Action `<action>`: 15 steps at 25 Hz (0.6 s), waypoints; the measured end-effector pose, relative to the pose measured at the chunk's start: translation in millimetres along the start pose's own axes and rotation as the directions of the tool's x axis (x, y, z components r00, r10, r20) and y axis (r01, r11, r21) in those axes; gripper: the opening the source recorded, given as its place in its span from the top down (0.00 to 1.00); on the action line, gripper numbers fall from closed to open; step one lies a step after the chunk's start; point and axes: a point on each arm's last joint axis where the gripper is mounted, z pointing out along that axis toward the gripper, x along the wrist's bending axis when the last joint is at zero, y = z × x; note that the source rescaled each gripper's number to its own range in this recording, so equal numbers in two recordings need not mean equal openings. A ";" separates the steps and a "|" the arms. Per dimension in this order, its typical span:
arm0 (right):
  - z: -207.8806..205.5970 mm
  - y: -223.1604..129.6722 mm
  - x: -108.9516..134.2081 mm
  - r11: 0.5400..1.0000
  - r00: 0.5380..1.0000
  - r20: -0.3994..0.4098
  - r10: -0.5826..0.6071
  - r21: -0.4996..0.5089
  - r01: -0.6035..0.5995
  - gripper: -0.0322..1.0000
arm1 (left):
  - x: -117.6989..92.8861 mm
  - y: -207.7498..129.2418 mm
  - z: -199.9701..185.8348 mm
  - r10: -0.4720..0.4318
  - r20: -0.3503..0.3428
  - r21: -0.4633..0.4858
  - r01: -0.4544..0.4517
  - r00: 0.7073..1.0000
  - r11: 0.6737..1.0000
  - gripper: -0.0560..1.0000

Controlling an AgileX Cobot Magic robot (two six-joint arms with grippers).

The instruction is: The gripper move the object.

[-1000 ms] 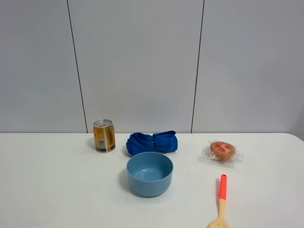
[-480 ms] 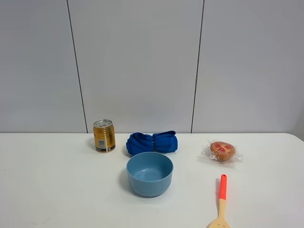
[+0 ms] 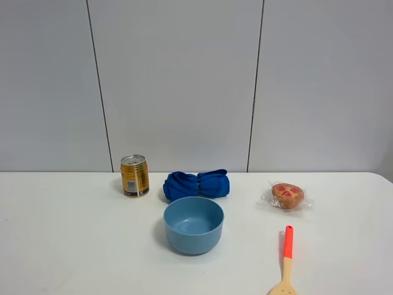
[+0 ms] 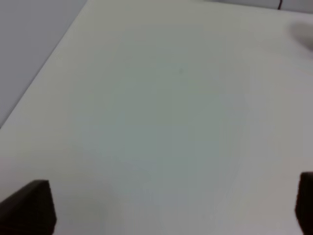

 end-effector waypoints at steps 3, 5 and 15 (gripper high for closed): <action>0.0 0.0 0.0 1.000 1.000 0.000 0.000 0.000 0.000 0.00 | -0.4 0.0 0.0 -0.005 0.004 0.000 0.005 1.000 1.000 0.01; 0.0 0.0 0.0 1.000 1.000 0.000 0.000 0.000 0.000 0.00 | -2.0 -0.2 0.0 -0.015 0.022 0.002 0.015 1.000 1.000 0.01; 0.0 0.0 0.0 1.000 1.000 0.000 0.000 0.000 0.000 0.00 | -4.9 -1.4 4.3 -0.019 0.053 -0.004 0.019 0.998 1.000 0.01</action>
